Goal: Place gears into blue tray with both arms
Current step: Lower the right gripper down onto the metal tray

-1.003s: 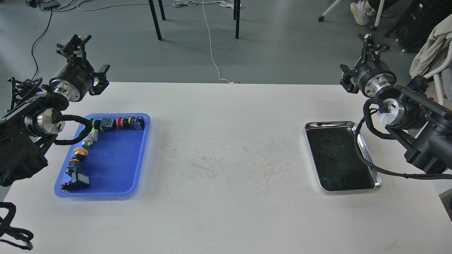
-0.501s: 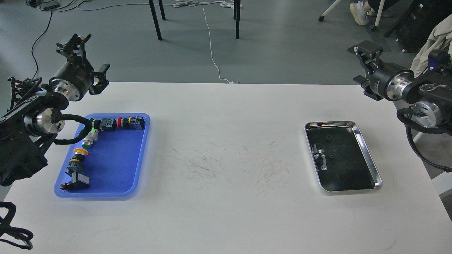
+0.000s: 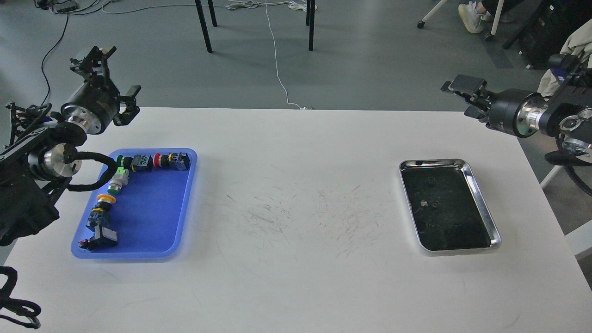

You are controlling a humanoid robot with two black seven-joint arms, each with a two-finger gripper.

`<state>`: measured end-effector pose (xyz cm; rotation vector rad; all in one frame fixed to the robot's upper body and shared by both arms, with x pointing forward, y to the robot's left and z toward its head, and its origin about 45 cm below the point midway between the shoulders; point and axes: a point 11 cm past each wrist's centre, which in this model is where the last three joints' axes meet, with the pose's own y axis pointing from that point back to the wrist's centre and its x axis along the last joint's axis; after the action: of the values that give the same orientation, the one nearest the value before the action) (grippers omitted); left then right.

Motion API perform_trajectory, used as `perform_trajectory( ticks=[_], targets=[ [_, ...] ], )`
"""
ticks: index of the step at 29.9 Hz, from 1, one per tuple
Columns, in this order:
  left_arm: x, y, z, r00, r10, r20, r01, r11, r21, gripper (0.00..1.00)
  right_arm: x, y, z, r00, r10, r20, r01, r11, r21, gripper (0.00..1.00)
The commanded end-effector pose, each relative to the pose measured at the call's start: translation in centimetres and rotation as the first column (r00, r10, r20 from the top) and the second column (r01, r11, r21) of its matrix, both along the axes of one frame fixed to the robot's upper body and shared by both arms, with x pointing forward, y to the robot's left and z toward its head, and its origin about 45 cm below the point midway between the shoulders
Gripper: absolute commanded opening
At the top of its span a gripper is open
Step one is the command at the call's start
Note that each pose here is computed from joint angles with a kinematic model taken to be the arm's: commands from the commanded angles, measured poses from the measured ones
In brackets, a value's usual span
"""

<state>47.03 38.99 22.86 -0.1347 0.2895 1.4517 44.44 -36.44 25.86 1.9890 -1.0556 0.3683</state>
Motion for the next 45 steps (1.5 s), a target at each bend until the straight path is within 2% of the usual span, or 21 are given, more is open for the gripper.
perform_trajectory(
  ticks=[1,4,8,15,24,29,42,45],
  targets=[
    [-0.1,0.0,-0.1,1.000,-0.001,-0.002,0.001,1.000,-0.001,0.98,-0.7,-0.4,-1.2,0.998,0.062,-0.022,-0.064,0.991,-0.116,0.96],
    [-0.1,0.2,0.0,1.000,0.002,-0.001,-0.002,1.000,0.002,0.98,-1.2,-0.6,-1.8,0.984,0.175,-0.046,-0.181,0.943,-0.278,0.96],
    [-0.2,0.6,0.0,1.000,0.007,-0.001,-0.007,1.000,0.006,0.98,-1.8,-1.2,-2.8,0.939,0.330,-0.096,-0.334,0.814,-0.475,0.96],
    [-0.2,0.7,0.0,1.000,0.008,-0.001,-0.008,1.000,0.005,0.98,-2.9,0.5,-5.5,0.852,0.485,-0.196,-0.504,0.661,-0.557,0.96],
    [-0.2,0.7,0.0,1.000,0.009,0.001,-0.009,1.000,0.003,0.98,-3.4,-0.2,-8.8,0.827,0.483,-0.288,-0.551,0.592,-0.588,0.95],
    [-0.2,0.4,0.0,1.000,0.005,-0.001,-0.005,1.000,0.001,0.98,-3.4,0.1,-9.8,0.823,0.482,-0.300,-0.557,0.586,-0.588,0.87],
    [-0.2,0.6,0.0,1.000,0.008,0.000,-0.008,1.000,0.003,0.98,-3.6,1.5,-11.1,0.791,0.520,-0.322,-0.601,0.564,-0.566,0.76],
    [-0.2,0.6,0.0,1.000,0.008,0.001,-0.008,1.000,0.003,0.98,-3.6,1.8,-11.2,0.786,0.526,-0.324,-0.607,0.561,-0.562,0.69]
  ],
)
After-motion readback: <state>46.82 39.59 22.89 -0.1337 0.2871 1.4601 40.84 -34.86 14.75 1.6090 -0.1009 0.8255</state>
